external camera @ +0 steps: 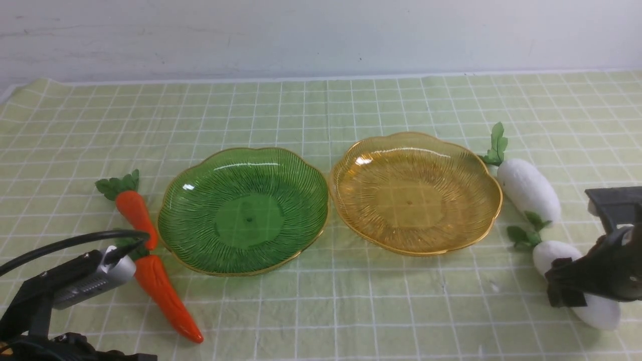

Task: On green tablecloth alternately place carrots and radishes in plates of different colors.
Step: 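Place the white radish on the plate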

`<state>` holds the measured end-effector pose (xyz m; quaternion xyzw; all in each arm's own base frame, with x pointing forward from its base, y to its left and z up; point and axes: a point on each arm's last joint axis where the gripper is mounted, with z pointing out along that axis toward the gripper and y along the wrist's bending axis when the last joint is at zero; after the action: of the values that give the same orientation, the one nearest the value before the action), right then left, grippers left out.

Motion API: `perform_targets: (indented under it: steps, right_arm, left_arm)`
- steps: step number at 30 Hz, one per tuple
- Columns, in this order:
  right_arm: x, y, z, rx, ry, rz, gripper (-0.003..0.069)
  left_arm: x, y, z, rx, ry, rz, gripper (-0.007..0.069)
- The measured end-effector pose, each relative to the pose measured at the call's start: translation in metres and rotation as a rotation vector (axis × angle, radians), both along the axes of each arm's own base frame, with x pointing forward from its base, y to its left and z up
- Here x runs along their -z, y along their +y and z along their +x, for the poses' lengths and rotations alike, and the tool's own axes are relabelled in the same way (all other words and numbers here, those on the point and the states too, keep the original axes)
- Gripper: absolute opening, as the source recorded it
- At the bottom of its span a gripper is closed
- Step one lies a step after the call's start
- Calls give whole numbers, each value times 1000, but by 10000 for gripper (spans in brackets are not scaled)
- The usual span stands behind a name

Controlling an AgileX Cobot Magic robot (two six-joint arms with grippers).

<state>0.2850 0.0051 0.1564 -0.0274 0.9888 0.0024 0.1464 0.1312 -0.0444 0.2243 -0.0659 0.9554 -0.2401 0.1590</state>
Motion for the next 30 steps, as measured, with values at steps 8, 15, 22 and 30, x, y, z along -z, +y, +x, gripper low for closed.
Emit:
perform_targets:
  steps: [8, 15, 22, 30]
  right_arm:
    - [-37, 1, 17, -8, 96, -1, 495]
    - [-80, 13, 24, -23, 91, 131, 495]
    - [-104, 44, 41, -177, -111, 332, 495]
    - [-95, 94, 67, -324, -360, 372, 495]
  left_arm:
    - [0, 0, 0, 0, 0, 0, -7]
    - [0, 0, 0, 0, 0, 1, -7]
    - [0, 0, 0, 0, 0, 1, -7]
    - [0, 0, 0, 0, 0, 1, -7]
